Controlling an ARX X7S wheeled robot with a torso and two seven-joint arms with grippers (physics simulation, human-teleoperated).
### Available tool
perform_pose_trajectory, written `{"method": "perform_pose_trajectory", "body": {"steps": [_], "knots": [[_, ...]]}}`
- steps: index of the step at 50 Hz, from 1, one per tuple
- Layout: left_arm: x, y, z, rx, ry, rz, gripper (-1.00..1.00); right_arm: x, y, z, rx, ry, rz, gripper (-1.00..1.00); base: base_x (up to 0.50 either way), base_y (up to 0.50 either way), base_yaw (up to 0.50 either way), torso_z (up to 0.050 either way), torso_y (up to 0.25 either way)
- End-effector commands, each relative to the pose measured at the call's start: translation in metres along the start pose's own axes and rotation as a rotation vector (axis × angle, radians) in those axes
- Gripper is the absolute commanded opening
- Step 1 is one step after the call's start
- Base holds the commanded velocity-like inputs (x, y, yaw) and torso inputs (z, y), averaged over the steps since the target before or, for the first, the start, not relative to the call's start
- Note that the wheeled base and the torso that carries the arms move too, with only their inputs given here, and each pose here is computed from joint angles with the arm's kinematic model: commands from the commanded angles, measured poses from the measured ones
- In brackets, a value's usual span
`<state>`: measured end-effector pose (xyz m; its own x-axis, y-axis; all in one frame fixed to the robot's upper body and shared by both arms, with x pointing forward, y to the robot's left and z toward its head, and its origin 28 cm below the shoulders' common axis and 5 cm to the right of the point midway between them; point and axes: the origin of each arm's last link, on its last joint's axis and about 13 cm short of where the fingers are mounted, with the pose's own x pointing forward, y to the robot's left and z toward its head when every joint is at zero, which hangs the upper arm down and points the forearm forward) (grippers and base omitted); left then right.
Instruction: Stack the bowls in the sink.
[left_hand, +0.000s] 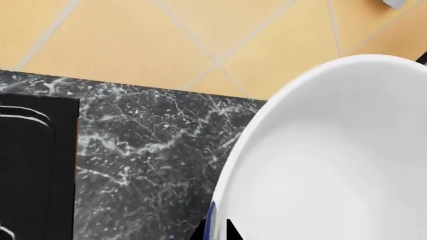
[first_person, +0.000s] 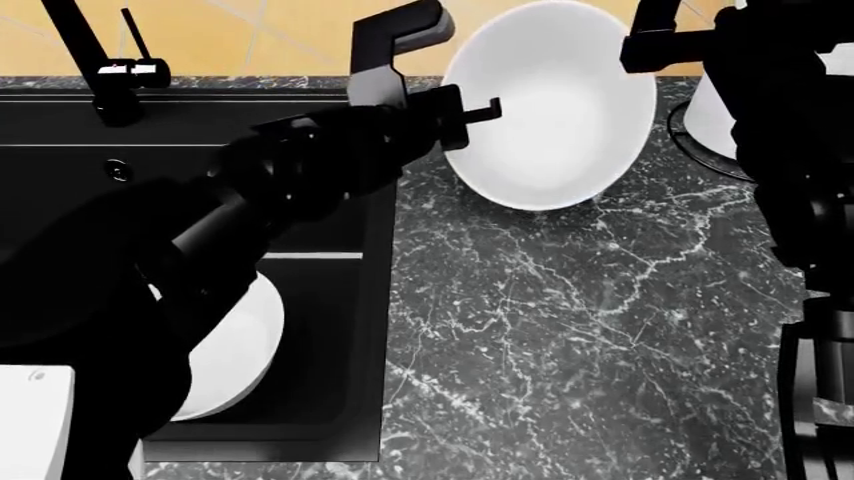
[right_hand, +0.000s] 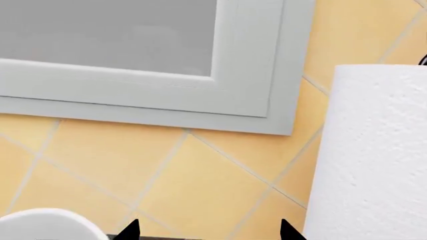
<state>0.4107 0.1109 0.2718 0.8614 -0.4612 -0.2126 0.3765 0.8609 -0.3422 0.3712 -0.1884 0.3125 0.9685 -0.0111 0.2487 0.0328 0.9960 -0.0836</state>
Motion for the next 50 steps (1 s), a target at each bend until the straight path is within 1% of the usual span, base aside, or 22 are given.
{"method": "perform_pose_trajectory", "body": {"steps": [1,8,16,34,44,50], "knots": [[-0.001,0.0,0.008,0.016,-0.024,0.01,-1.0,-0.001,0.0,0.002,0.002,-0.003,-0.001,1.0,0.0,0.0,0.0,0.0,0.0],[-0.004,0.001,0.018,0.04,-0.05,0.02,-1.0,-0.002,-0.001,0.004,0.006,-0.009,-0.004,1.0,0.0,0.0,0.0,0.0,0.0],[-0.006,0.007,0.026,0.064,-0.069,0.053,-1.0,-0.002,0.001,0.007,0.011,-0.016,-0.001,1.0,0.0,0.0,0.0,0.0,0.0],[-0.015,0.01,0.051,0.107,-0.108,0.081,-1.0,-0.003,0.005,0.01,0.029,-0.027,0.008,1.0,0.0,0.0,0.0,0.0,0.0],[-0.021,0.003,0.067,0.112,-0.135,0.065,-1.0,-0.007,0.007,0.017,0.034,-0.039,0.015,1.0,0.0,0.0,0.0,0.0,0.0],[-0.024,0.004,0.073,0.121,-0.132,0.078,-1.0,-0.008,0.009,0.02,0.039,-0.048,0.019,1.0,0.0,0.0,0.0,0.0,0.0]]}}
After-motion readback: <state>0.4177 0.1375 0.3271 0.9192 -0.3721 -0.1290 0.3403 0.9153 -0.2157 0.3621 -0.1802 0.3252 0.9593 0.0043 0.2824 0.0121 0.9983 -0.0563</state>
